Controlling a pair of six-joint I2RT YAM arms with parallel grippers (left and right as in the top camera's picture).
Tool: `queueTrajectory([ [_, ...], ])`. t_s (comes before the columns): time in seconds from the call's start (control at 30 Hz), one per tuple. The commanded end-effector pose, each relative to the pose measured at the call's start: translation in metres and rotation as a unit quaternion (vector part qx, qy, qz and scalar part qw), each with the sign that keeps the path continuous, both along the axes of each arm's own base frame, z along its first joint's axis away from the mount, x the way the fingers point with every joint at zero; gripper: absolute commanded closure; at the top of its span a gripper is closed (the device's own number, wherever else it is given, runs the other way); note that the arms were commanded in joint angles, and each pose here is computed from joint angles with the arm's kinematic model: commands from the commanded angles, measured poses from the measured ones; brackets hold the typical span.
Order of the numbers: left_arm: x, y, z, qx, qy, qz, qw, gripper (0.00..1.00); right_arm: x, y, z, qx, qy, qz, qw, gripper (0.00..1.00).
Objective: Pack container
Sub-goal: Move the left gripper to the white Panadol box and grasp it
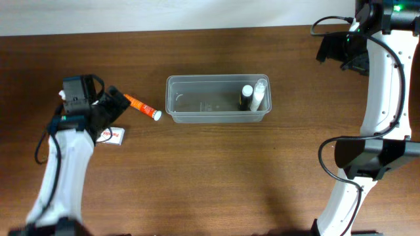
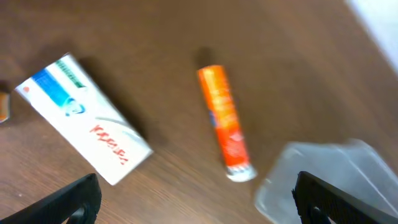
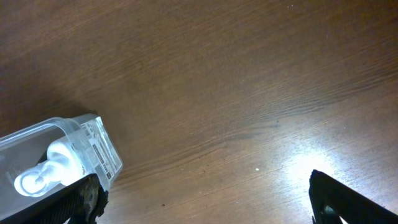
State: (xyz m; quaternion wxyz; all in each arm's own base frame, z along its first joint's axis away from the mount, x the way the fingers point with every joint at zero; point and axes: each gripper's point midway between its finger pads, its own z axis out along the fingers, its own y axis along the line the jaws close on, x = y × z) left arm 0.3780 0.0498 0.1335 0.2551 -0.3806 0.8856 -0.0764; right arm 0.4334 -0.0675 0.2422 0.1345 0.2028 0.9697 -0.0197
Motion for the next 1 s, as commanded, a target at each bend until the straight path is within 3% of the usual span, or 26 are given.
queueTrajectory([
  [0.0, 0.007, 0.024, -0.018, -0.015, 0.036, 0.055, 0.998, 0.01, -0.003, 0.0, 0.012, -0.001, -0.016, 0.001, 1.0, 0.02],
  [0.3, 0.0, 0.053, -0.076, -0.069, 0.122, 0.102, 0.985, 0.01, -0.003, 0.0, 0.012, -0.001, -0.016, 0.001, 1.0, 0.02],
  [0.97, -0.018, 0.055, -0.135, -0.081, 0.205, 0.107, 0.97, 0.02, -0.003, 0.0, 0.012, -0.001, -0.016, 0.001, 1.0, 0.02],
])
